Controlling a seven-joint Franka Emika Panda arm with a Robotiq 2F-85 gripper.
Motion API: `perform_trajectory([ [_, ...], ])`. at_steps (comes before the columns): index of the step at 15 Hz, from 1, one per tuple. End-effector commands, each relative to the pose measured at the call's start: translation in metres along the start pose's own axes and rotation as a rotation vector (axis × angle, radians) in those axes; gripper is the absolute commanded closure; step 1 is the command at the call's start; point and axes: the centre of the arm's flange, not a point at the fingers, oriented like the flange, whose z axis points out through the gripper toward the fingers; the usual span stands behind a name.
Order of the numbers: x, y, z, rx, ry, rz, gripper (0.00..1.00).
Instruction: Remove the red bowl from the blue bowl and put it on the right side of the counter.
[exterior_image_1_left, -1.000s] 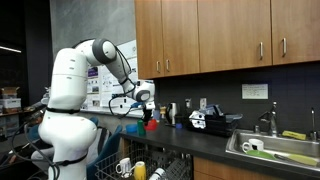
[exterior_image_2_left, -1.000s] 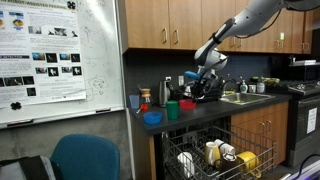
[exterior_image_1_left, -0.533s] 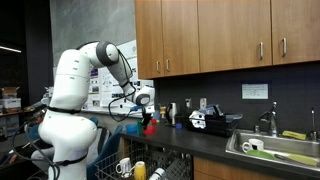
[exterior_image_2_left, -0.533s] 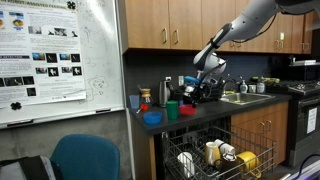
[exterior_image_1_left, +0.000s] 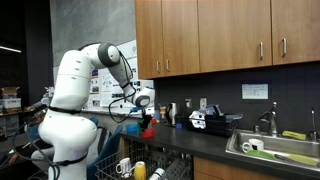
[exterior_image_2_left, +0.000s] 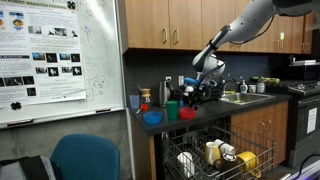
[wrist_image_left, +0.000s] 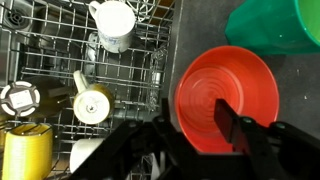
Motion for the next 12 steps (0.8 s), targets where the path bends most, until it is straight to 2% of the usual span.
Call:
perform_trajectory([
  [1,-0.015,-0.005,-0.025,0.036,0.002,-0.031,0.18],
  [4,-0.032,-0.012,-0.049,0.058,0.009,-0.073,0.01],
  [9,-0.065,-0.015,-0.076,-0.029,0.039,-0.212,0.00],
  [12,-0.087,-0.016,-0.091,-0.080,0.082,-0.341,0.00],
])
